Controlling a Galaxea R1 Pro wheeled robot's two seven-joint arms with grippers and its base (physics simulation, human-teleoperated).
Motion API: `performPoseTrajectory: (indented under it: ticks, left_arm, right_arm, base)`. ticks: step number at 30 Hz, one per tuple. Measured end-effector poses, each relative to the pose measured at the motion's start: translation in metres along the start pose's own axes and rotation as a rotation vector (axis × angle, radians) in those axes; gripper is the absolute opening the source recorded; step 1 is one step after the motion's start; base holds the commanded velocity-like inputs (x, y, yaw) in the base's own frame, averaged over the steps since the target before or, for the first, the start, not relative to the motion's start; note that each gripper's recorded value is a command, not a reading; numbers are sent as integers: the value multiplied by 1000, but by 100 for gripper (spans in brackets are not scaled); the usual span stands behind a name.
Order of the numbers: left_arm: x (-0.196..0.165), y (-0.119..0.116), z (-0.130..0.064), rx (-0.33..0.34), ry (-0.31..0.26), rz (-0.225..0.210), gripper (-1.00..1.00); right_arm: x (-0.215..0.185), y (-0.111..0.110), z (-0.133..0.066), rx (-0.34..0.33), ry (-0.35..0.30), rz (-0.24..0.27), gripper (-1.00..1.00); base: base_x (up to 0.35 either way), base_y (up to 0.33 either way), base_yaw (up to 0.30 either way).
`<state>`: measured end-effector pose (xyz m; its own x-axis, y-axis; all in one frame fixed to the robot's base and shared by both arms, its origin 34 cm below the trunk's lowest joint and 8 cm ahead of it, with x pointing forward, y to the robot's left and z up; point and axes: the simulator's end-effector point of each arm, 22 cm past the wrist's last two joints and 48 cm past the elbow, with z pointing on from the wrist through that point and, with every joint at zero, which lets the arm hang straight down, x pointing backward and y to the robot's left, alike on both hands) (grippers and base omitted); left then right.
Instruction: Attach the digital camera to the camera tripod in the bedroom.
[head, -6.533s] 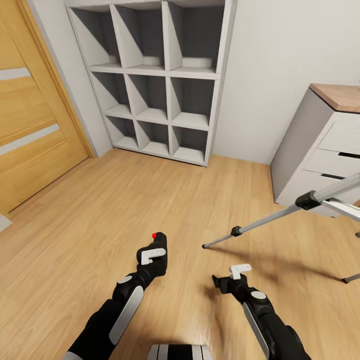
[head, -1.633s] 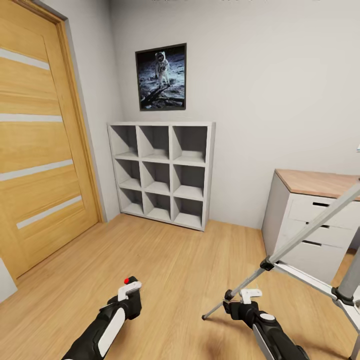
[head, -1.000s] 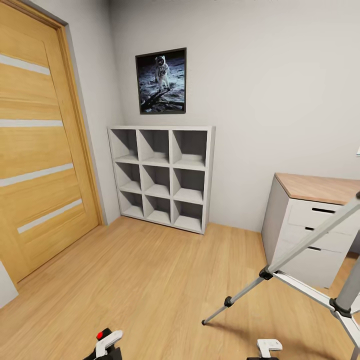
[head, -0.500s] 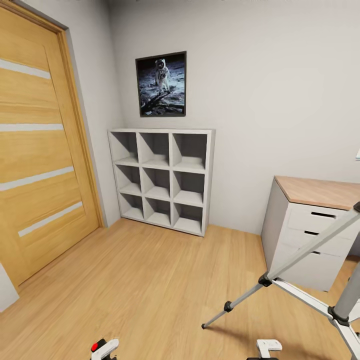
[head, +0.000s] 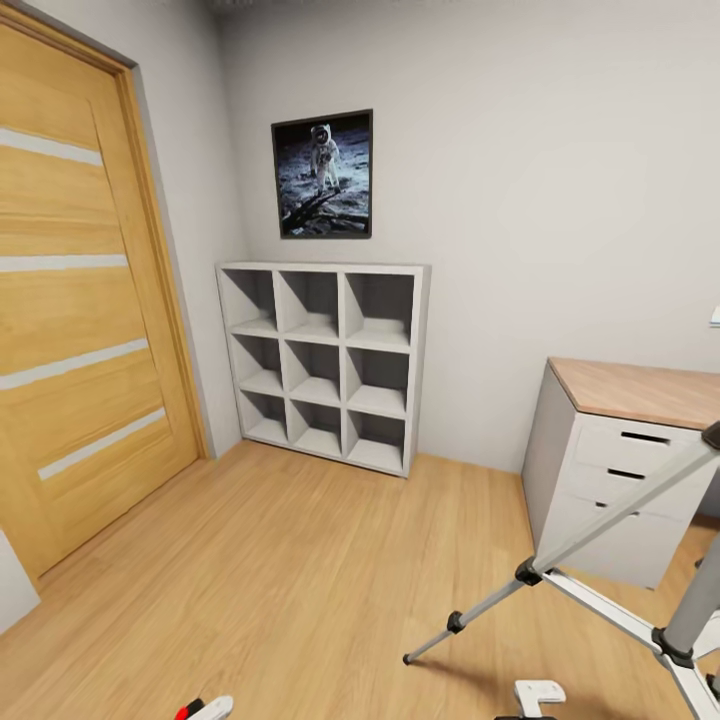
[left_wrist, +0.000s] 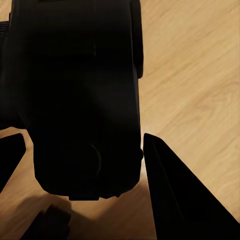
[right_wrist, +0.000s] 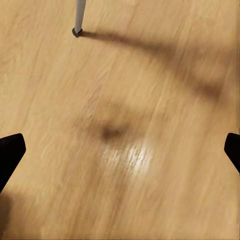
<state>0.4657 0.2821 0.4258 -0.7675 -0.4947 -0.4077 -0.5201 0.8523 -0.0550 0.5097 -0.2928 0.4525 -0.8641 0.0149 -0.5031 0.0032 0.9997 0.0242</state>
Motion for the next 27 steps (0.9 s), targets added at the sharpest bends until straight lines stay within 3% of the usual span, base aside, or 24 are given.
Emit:
performPoseTrajectory:
  ticks: [27]
  left_arm:
    - [-16,-2,-44,-8,17,7,-100]
  right_arm:
    - [-10,1,-40,3,43,5,100]
  base:
    - [0,0,0]
